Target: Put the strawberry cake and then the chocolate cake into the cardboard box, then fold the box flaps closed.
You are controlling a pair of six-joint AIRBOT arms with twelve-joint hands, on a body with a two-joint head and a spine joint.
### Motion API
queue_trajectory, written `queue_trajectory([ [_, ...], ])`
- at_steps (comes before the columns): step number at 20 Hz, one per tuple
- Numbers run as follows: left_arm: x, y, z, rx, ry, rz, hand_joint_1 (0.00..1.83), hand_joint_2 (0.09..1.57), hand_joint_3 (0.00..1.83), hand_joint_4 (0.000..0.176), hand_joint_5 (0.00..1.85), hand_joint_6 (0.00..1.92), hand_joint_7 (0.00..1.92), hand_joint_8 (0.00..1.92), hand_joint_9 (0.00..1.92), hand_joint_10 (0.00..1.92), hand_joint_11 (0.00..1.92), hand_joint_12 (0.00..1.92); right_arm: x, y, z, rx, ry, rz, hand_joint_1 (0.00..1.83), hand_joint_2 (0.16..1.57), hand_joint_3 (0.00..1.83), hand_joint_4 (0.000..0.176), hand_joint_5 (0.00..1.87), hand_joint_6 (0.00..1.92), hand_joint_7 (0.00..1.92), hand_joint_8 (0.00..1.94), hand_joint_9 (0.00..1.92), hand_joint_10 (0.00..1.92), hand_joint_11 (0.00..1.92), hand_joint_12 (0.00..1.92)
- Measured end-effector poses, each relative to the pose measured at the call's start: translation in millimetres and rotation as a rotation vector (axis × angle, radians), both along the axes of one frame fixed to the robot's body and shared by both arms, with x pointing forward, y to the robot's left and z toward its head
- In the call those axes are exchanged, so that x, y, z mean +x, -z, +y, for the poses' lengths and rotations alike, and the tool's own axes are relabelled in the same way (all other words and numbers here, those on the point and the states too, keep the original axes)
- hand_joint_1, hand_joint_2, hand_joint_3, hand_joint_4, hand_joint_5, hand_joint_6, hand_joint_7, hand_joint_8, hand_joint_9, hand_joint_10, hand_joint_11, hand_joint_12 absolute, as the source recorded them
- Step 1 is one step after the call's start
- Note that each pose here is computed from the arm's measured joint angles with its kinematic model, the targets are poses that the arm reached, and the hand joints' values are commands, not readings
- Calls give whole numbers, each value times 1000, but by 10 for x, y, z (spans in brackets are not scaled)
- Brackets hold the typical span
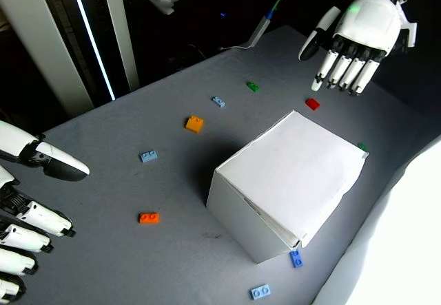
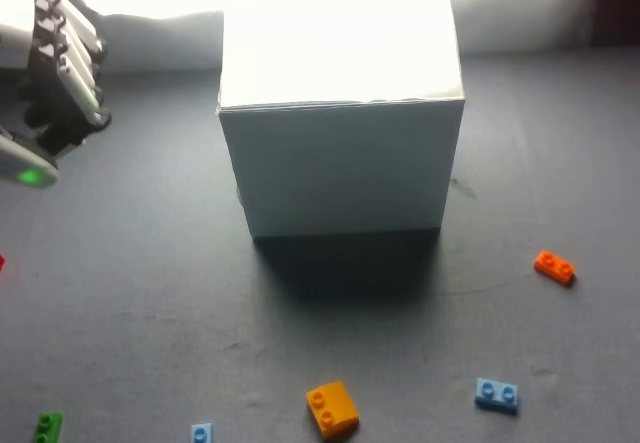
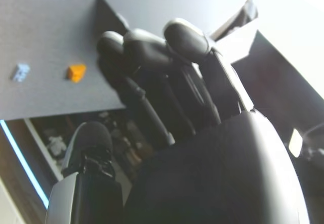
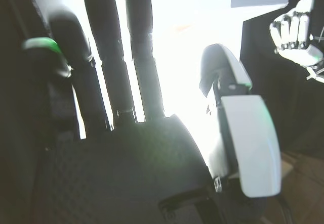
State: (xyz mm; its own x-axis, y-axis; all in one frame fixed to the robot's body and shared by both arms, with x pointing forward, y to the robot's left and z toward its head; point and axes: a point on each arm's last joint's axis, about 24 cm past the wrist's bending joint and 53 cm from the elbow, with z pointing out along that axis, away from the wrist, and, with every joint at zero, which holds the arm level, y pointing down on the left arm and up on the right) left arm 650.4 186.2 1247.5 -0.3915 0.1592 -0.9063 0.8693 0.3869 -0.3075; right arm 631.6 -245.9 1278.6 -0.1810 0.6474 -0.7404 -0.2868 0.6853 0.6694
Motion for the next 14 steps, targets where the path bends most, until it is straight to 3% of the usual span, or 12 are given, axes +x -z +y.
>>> queue_trajectory([
  [6,-78,-25,24,-7,6,-10,222,1392,2,0,838,1318,1014,1363,975,1681,819,1839,-24,30,58,-23,-18,5,0,1389,2,0,1088,1739,1257,1848,1337,1921,1308,1921],
  [9,-79,-47,23,-7,10,-25,231,1387,0,0,809,1289,1004,1382,964,1692,816,1841,-40,61,112,-39,-35,10,0,1382,0,0,1081,1640,1256,1818,1314,1921,1271,1921],
  [14,-94,-61,-5,-7,20,-36,227,1384,0,0,768,1336,965,1456,927,1750,806,1879,-68,110,274,-96,-78,-4,0,1382,0,0,1029,1699,1197,1832,1213,1921,1148,1921],
])
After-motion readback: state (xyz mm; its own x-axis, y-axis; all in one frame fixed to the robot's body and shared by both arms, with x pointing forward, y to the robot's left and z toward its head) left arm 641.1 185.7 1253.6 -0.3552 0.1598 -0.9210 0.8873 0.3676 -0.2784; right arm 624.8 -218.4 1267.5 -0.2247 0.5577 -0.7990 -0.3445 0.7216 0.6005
